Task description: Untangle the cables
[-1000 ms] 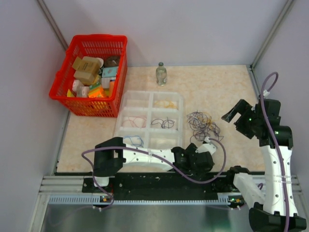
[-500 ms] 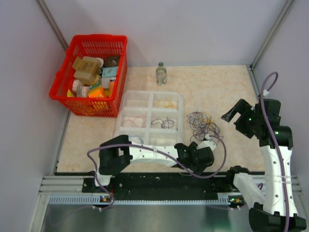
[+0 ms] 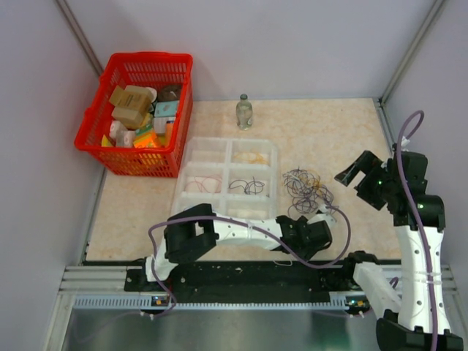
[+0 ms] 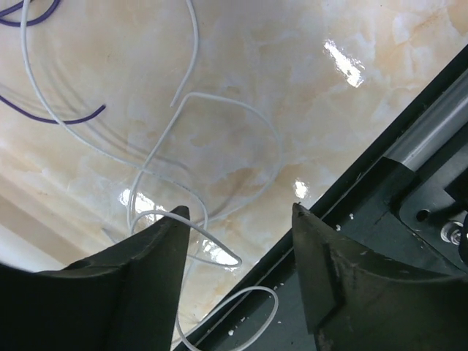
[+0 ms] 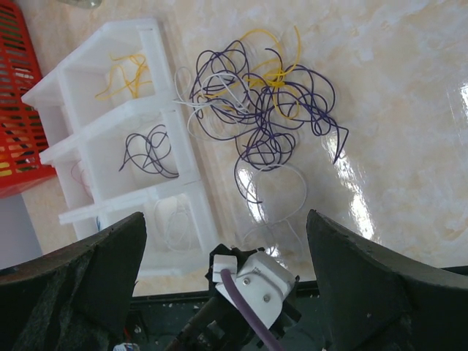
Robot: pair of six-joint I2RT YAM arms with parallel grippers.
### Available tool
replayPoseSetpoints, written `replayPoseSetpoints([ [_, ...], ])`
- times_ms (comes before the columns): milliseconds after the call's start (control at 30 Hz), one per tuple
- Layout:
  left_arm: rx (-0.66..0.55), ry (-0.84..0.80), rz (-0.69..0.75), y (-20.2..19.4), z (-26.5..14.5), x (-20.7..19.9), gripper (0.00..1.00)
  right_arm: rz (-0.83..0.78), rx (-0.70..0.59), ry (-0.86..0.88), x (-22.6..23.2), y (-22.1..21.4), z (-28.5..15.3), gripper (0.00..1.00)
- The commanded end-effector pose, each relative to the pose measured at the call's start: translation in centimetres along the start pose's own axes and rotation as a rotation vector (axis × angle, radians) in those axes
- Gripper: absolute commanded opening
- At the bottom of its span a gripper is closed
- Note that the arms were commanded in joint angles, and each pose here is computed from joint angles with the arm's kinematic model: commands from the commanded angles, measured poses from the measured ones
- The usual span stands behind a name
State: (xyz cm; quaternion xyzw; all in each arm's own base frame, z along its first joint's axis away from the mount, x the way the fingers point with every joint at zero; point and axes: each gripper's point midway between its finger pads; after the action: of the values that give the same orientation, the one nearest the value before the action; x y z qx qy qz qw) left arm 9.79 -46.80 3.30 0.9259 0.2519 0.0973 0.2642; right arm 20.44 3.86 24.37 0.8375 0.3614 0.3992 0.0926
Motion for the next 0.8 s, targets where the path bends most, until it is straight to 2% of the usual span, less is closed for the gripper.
replayPoseSetpoints([
  [0, -0.044, -0.008, 0.002, 2.1, 0.1, 0.1, 0.64, -0.003, -0.045, 0.017, 0.2, 0.7, -0.3, 0.90],
  [67, -0.039, -0.002, 0.002, 2.0, 0.3, 0.4, 0.64, -0.001, -0.044, 0.014, 0.0, 0.6, -0.2, 0.90],
  [367, -0.011, -0.059, -0.018, 1.7, 1.7, 0.6, 0.43, -0.002, -0.045, 0.013, -0.2, 0.4, -0.2, 0.90],
  [733, 0.030, -0.154, 0.011, 0.3, 2.8, -1.1, 0.33, -0.003, -0.027, 0.011, -0.3, 0.1, 0.1, 0.90],
  [767, 0.033, -0.154, 0.010, 0.2, 2.9, -1.0, 0.26, -0.002, -0.029, 0.012, -0.2, 0.1, 0.1, 0.90],
])
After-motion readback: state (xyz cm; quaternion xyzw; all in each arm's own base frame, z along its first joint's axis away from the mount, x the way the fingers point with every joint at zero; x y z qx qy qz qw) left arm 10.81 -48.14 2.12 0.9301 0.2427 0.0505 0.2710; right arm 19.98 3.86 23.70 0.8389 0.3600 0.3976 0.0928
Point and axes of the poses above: each gripper's point midway between its finger pads, its own z axis out along the fingers, its own x axis along the line the jaws close on, y = z × x, and after that the axes turned 10 degrees about z, right-handed
